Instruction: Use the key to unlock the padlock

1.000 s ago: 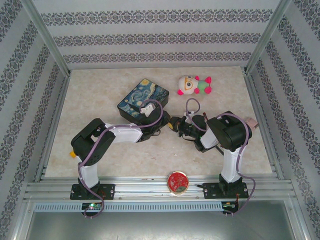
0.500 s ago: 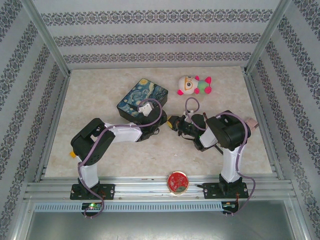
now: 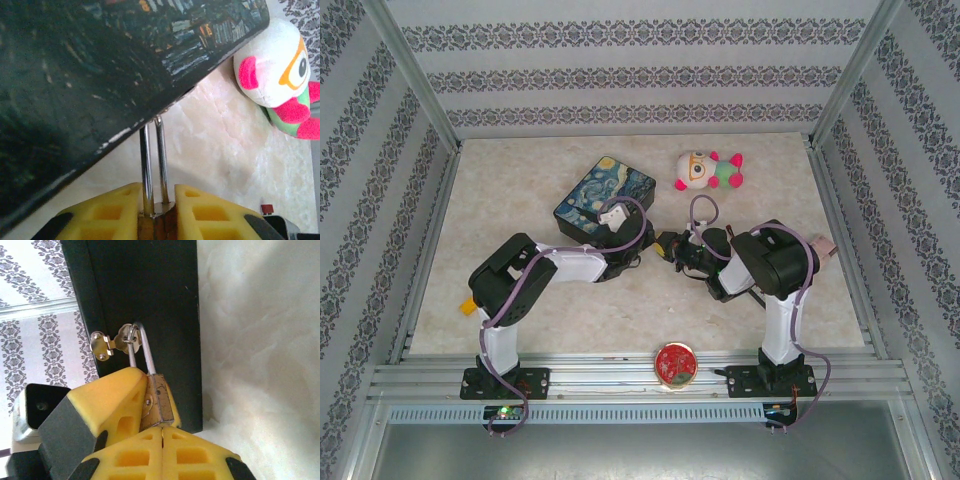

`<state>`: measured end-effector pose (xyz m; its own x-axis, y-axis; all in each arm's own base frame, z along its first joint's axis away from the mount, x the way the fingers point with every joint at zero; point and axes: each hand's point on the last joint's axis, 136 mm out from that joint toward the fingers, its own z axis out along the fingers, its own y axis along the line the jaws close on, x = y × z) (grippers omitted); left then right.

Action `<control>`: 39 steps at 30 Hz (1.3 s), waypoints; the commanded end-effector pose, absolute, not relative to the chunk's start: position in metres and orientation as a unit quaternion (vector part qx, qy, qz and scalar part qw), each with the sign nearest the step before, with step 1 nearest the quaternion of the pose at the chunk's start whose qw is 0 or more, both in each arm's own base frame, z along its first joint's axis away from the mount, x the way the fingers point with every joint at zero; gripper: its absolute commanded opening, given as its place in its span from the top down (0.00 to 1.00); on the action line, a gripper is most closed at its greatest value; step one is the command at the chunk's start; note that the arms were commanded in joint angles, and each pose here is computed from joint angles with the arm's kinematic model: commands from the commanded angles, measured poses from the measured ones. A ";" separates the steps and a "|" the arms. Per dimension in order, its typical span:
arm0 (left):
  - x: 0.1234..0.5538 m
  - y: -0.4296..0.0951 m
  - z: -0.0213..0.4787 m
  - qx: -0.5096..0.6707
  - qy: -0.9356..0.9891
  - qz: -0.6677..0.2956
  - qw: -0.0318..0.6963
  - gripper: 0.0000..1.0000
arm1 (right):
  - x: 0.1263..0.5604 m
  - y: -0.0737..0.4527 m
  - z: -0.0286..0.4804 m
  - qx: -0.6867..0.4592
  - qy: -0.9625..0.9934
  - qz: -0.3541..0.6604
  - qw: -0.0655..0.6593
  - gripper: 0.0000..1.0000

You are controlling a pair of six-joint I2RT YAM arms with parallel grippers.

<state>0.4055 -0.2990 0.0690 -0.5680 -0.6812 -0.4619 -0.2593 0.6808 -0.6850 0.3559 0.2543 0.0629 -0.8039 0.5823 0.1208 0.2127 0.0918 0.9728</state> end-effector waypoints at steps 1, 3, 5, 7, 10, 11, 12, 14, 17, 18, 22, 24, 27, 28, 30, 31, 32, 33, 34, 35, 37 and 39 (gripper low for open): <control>0.411 -0.301 0.074 -0.282 0.831 -0.301 0.373 0.85 | 0.364 0.261 0.077 0.261 0.709 0.632 0.169 1.00; 0.409 -0.299 0.075 -0.283 0.831 -0.301 0.373 0.90 | 0.363 0.261 0.078 0.257 0.710 0.633 0.171 1.00; 0.408 -0.299 0.077 -0.282 0.831 -0.304 0.372 0.97 | 0.363 0.260 0.081 0.251 0.711 0.633 0.177 1.00; 0.407 -0.302 0.080 -0.282 0.830 -0.311 0.368 1.00 | 0.362 0.259 0.085 0.241 0.712 0.632 0.186 0.93; 0.404 -0.307 0.085 -0.285 0.827 -0.326 0.359 1.00 | 0.358 0.255 0.086 0.227 0.718 0.626 0.202 0.78; 0.403 -0.310 0.088 -0.283 0.826 -0.331 0.357 1.00 | 0.355 0.253 0.084 0.225 0.722 0.621 0.206 0.74; 0.402 -0.312 0.091 -0.281 0.827 -0.332 0.356 1.00 | 0.352 0.249 0.079 0.225 0.727 0.614 0.209 0.71; 0.399 -0.316 0.097 -0.281 0.828 -0.334 0.353 1.00 | 0.345 0.243 0.073 0.220 0.737 0.602 0.216 0.68; 0.394 -0.318 0.099 -0.290 0.829 -0.337 0.339 1.00 | 0.332 0.232 0.065 0.210 0.754 0.578 0.230 0.65; 0.392 -0.317 0.098 -0.296 0.828 -0.338 0.334 1.00 | 0.328 0.229 0.065 0.202 0.760 0.570 0.237 0.65; 0.384 -0.317 0.096 -0.307 0.833 -0.339 0.310 1.00 | 0.306 0.216 0.059 0.168 0.792 0.530 0.254 0.64; 0.378 -0.317 0.098 -0.299 0.841 -0.335 0.301 1.00 | 0.297 0.211 0.062 0.138 0.809 0.505 0.266 0.65; 0.368 -0.317 0.100 -0.293 0.852 -0.330 0.282 1.00 | 0.284 0.206 0.066 0.087 0.842 0.450 0.285 0.65; 0.364 -0.315 0.100 -0.292 0.856 -0.328 0.275 1.00 | 0.278 0.203 0.065 0.063 0.861 0.412 0.291 0.65; 0.358 -0.313 0.097 -0.293 0.861 -0.322 0.263 1.00 | 0.271 0.196 0.074 0.000 0.891 0.321 0.322 0.66; 0.355 -0.312 0.096 -0.294 0.862 -0.323 0.257 1.00 | 0.266 0.192 0.079 -0.033 0.899 0.277 0.337 0.66; 0.352 -0.311 0.093 -0.297 0.863 -0.323 0.250 1.00 | 0.262 0.190 0.085 -0.064 0.902 0.246 0.350 0.66; 0.349 -0.311 0.092 -0.300 0.863 -0.326 0.243 1.00 | 0.260 0.189 0.090 -0.089 0.902 0.226 0.358 0.65; 0.347 -0.312 0.089 -0.301 0.863 -0.330 0.237 1.00 | 0.258 0.189 0.094 -0.107 0.900 0.217 0.363 0.64; 0.344 -0.312 0.086 -0.304 0.863 -0.332 0.229 1.00 | 0.256 0.191 0.097 -0.128 0.897 0.210 0.368 0.63; 0.340 -0.314 0.083 -0.308 0.862 -0.337 0.217 1.00 | 0.254 0.195 0.100 -0.161 0.891 0.192 0.378 0.63; 0.337 -0.314 0.078 -0.311 0.862 -0.341 0.208 1.00 | 0.252 0.200 0.100 -0.189 0.887 0.168 0.386 0.63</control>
<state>0.3520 -0.3084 0.0792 -0.7016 -0.6773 -0.2213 -0.3650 0.6084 -0.7047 0.2613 0.2186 0.1298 -0.6459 0.0224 -0.7631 -0.4310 0.8143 0.3888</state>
